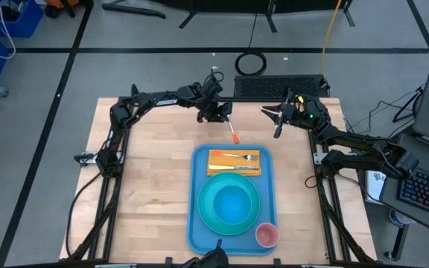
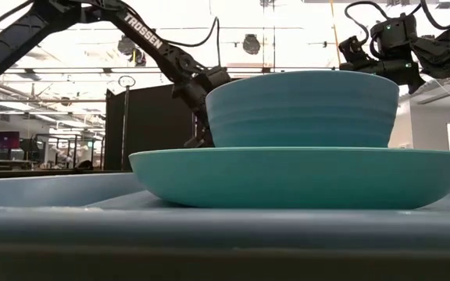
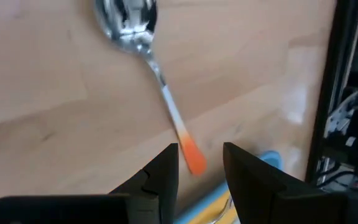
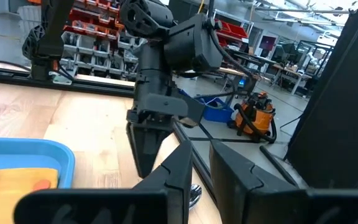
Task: Set up tray
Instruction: Adjust the blue serving tray
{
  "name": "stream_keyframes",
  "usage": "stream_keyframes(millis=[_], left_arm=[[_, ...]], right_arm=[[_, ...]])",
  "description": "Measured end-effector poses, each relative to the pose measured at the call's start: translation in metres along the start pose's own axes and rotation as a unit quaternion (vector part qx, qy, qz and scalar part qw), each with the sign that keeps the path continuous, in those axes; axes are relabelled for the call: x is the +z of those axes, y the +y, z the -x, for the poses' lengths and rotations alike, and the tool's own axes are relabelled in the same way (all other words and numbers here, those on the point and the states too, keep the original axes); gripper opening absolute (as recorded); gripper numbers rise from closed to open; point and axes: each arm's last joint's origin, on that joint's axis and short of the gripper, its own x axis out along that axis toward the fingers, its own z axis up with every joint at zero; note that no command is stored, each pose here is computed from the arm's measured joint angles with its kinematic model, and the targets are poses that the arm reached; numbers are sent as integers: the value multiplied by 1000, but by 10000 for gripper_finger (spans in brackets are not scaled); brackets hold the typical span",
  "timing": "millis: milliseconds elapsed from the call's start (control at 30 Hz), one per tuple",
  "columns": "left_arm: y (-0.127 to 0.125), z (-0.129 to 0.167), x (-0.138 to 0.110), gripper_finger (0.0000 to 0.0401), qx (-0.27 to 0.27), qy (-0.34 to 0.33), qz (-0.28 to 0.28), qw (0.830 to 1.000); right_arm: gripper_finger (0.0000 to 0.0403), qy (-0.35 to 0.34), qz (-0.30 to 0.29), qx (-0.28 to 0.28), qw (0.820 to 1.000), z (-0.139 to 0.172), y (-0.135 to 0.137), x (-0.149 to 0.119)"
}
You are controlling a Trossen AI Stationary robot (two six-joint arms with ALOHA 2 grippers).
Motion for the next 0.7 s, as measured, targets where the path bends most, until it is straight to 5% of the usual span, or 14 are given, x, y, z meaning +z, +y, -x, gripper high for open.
stream_keyframes(millis=[700], left_arm=[[3,-7,4,108,-8,0,24,1000]], right_arm=[[45,-10,5,-3,1000,0,-1,2]])
